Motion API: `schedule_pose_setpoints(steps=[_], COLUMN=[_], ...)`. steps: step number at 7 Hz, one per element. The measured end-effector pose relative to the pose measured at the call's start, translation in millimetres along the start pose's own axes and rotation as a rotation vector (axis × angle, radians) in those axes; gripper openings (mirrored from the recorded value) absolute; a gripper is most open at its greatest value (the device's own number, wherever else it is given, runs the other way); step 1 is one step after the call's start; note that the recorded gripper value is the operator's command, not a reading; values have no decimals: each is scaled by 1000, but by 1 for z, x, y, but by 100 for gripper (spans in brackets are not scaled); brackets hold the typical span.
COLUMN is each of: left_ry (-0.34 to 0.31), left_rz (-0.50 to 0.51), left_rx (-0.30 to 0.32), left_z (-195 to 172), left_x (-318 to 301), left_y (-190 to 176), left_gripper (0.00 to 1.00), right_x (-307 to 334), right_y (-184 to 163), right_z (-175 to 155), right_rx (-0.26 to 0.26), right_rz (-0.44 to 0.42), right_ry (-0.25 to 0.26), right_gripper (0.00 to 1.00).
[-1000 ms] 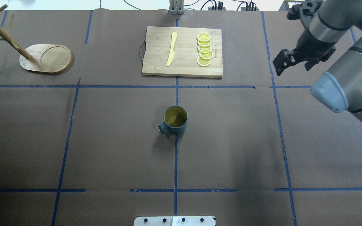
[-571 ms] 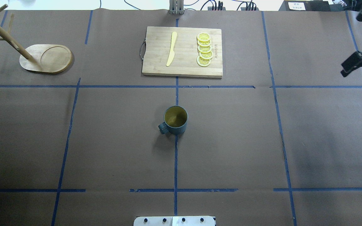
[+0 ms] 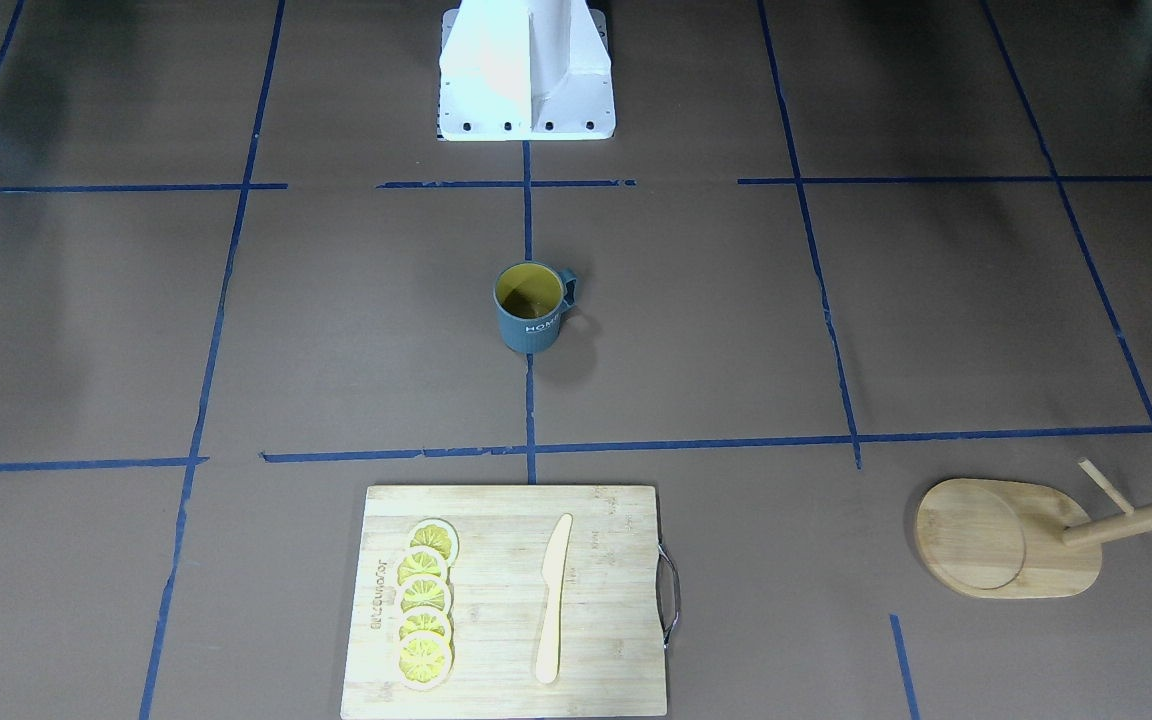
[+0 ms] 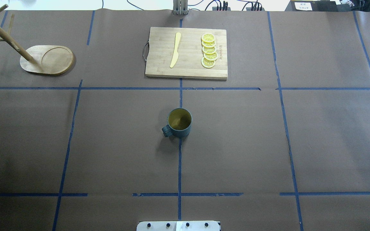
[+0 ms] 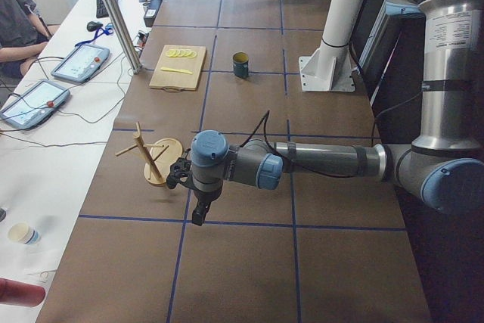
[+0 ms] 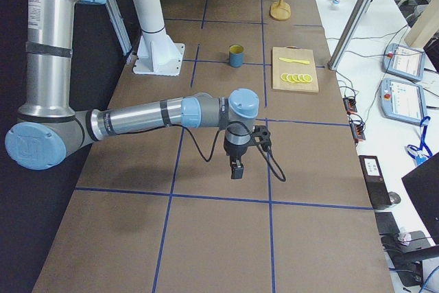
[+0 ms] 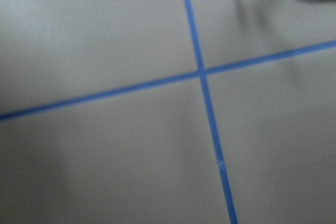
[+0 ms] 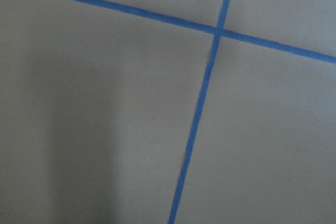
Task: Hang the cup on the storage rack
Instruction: 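Move the left gripper toward the teal mug's handle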
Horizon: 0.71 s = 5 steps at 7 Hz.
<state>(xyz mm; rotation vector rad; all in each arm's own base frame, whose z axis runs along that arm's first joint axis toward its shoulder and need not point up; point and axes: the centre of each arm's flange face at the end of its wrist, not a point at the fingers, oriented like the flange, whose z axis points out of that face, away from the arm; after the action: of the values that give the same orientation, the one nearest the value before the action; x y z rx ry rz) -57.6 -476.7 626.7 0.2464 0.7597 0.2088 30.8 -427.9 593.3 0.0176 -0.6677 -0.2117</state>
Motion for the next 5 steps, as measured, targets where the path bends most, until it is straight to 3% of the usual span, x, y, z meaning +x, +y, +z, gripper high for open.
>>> schedule_pose_setpoints(steps=[3, 5], left_ry=[65, 110], left_rz=[83, 266], left_rx=[70, 160], left_z=[0, 3], left_x=[17, 60], left_y=[-2, -19], left_gripper=[100, 100], right_x=[40, 43], right_y=[46, 47], right_z=[4, 7], right_rx=[4, 3], right_rz=[71, 86], right_ry=[-11, -26], right_gripper=[100, 100])
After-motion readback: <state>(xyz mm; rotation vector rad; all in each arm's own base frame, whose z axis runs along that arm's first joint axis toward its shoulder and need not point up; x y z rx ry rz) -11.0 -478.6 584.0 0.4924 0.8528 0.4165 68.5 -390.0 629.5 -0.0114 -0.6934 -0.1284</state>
